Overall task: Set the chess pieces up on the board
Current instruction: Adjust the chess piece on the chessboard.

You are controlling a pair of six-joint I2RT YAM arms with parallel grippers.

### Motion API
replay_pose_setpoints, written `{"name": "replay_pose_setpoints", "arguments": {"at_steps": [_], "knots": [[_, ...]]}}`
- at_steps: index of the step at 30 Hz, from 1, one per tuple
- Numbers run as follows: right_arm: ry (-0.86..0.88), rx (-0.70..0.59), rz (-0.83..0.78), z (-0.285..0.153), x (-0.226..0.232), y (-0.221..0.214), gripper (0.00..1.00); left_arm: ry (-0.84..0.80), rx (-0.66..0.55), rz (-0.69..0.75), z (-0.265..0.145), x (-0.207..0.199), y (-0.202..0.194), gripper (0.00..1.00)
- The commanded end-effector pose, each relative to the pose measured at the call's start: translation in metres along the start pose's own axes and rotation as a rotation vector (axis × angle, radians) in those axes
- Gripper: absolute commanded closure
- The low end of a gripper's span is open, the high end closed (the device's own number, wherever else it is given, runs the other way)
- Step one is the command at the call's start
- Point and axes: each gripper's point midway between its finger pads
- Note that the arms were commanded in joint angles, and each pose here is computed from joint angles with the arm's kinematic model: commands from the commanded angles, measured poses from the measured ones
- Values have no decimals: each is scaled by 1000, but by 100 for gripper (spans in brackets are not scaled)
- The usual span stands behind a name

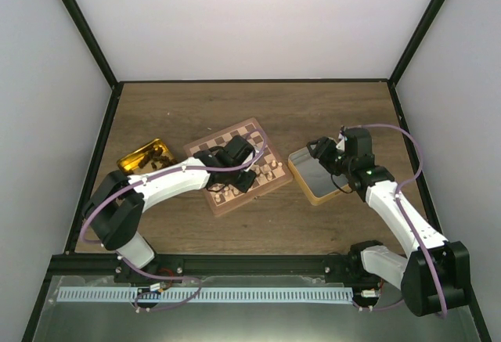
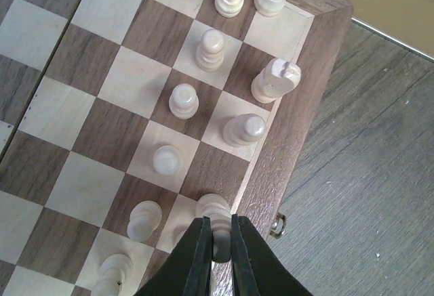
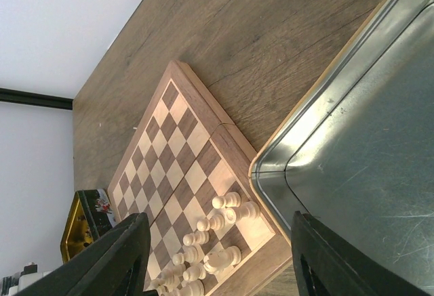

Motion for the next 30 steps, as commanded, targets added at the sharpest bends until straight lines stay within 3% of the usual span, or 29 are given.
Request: {"name": "replay_pose_setpoints", "arguments": {"at_steps": [1, 18, 30], "knots": [[13, -14, 3, -1, 2, 5, 41, -23, -44, 18, -1, -3, 16, 91], [10, -13, 0, -1, 1, 5, 42, 2, -71, 9, 5, 2, 25, 90], [-25, -33, -12, -7, -3, 7, 42, -30, -124, -1, -17, -4, 40, 67]]}}
Point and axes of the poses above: each gripper's point midway between its finger pads, its own z axis out along the fingers, its own x axis along the line the jaws close on, y = z × x, and after that the axes turned 13 degrees about z, right-handed
